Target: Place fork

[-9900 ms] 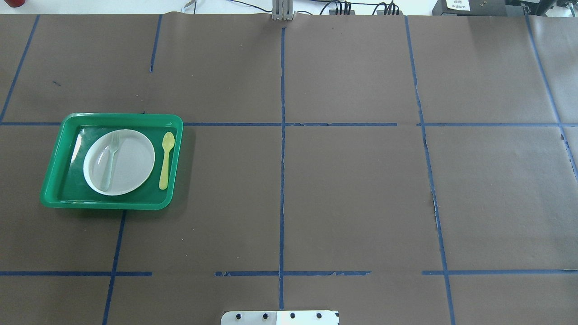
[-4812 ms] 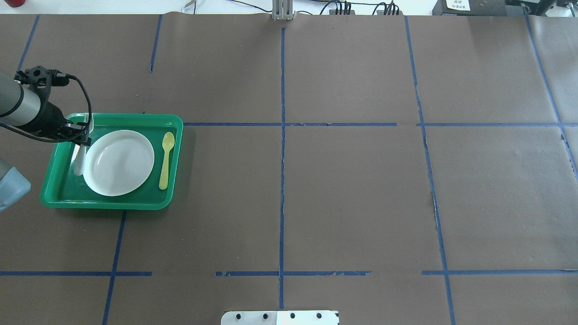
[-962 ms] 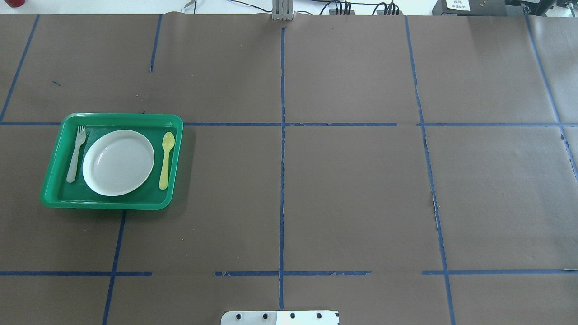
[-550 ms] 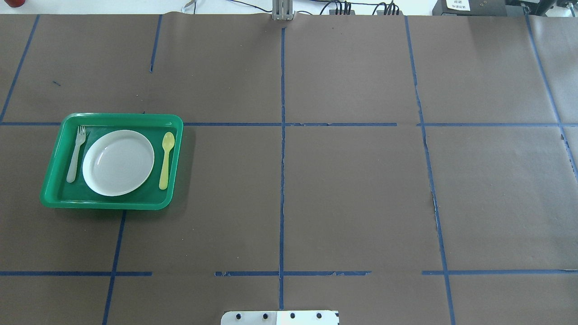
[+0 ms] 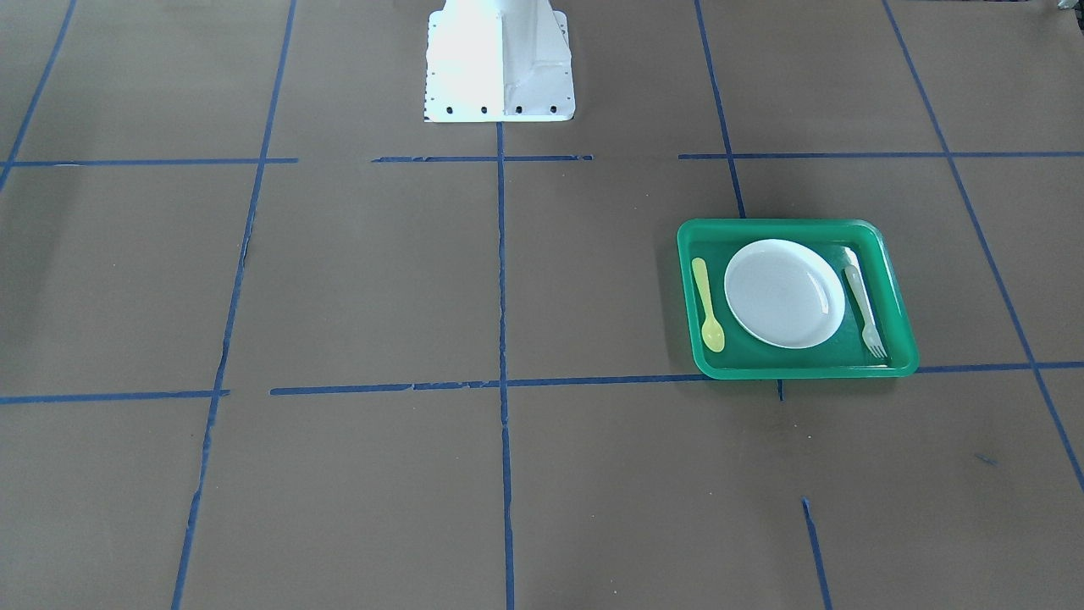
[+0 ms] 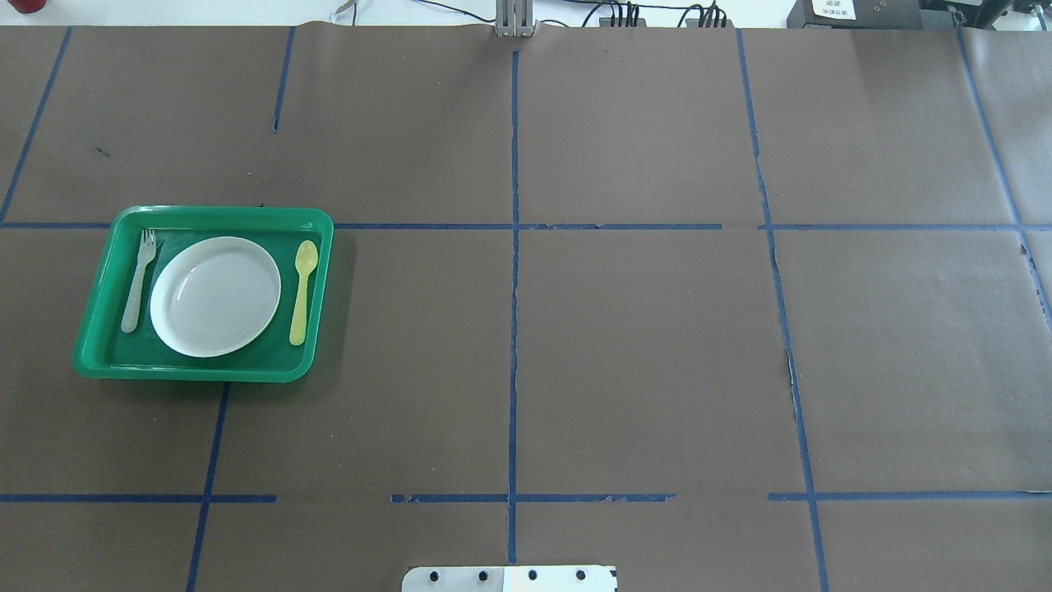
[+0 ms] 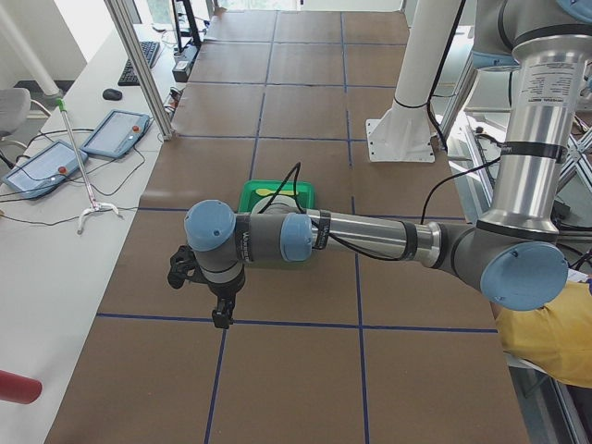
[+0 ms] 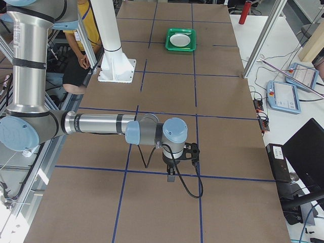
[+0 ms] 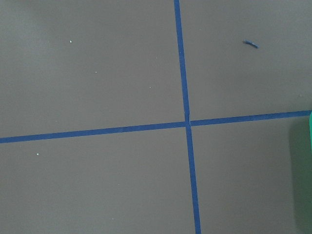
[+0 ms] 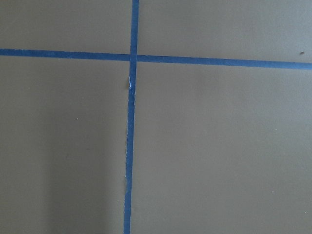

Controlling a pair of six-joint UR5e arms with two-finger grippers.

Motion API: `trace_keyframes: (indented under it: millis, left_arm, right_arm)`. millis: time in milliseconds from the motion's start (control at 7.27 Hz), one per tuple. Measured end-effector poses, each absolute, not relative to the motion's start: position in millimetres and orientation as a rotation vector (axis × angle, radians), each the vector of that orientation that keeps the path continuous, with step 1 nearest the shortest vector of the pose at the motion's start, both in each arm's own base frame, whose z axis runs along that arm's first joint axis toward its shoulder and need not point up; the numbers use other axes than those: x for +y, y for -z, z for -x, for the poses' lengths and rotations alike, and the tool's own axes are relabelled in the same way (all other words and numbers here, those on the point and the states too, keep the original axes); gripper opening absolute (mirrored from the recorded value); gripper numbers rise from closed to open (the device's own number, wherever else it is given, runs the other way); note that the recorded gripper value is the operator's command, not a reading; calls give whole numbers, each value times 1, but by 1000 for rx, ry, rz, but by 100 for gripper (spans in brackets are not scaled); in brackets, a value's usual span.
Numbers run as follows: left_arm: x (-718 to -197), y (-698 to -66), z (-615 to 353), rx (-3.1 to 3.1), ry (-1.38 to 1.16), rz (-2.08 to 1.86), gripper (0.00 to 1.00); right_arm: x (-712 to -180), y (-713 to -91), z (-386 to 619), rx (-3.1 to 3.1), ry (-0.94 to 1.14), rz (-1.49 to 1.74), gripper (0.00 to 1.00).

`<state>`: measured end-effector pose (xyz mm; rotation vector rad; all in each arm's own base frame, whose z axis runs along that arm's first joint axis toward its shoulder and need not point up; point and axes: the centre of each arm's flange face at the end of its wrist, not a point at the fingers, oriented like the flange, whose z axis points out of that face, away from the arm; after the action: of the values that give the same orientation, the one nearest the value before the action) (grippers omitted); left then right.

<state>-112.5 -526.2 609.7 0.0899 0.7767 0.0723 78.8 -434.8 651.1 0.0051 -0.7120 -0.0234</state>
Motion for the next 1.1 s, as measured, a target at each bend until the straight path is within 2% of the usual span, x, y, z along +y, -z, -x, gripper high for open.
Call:
trace_keyframes:
  millis: [1100]
  left_arm:
    - [-531, -614, 112, 772, -79, -110, 100]
  right_arm:
    - [-435, -651, -79, -712, 24, -5, 100]
